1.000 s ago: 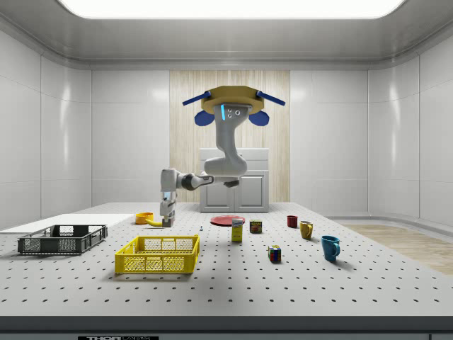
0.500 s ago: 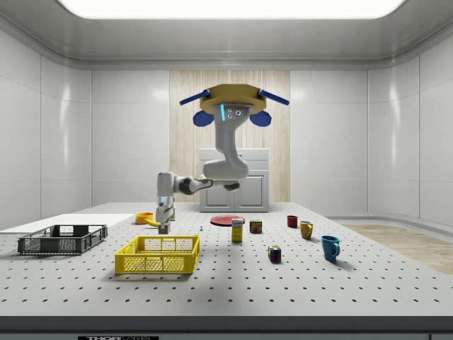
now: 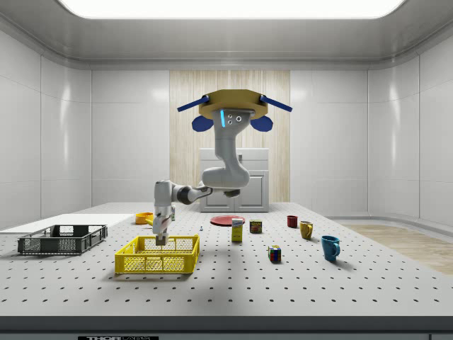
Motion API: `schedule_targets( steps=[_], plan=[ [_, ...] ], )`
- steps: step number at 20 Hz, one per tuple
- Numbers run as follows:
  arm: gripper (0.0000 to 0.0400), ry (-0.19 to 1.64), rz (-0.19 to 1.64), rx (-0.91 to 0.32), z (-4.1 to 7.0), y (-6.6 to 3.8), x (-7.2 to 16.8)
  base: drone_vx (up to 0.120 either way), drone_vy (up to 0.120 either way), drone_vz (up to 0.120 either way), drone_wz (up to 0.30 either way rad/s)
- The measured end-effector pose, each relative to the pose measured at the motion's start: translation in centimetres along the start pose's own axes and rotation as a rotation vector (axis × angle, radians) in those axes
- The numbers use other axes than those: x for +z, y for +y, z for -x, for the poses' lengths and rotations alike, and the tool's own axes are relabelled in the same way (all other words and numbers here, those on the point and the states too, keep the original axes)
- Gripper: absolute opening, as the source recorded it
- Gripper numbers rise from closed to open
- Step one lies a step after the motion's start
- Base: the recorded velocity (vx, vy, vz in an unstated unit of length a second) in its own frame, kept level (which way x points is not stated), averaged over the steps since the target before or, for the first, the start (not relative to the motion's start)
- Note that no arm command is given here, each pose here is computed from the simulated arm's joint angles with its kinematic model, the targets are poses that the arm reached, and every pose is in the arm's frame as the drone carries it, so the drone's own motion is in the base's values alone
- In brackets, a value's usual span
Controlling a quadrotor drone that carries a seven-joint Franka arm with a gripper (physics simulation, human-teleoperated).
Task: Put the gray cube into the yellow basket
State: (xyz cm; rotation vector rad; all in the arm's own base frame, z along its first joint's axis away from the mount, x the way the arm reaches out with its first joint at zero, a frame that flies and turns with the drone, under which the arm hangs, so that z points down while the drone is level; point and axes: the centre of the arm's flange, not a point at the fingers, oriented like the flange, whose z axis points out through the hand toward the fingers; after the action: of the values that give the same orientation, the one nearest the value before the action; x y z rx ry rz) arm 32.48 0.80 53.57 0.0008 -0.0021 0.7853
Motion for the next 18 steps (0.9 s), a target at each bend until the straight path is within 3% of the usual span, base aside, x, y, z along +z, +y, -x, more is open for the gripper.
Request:
schedule_targets(
  steps=[13, 18],
  plan=[
    [0.0251, 0.0, 0.0, 0.0, 0.0, 0.0, 5.4, 0.0, 0.0, 0.0, 0.0],
    [0.0353, 0.0, 0.0, 0.0, 0.0, 0.0, 6.2, 0.0, 0.0, 0.0, 0.0]
  ],
)
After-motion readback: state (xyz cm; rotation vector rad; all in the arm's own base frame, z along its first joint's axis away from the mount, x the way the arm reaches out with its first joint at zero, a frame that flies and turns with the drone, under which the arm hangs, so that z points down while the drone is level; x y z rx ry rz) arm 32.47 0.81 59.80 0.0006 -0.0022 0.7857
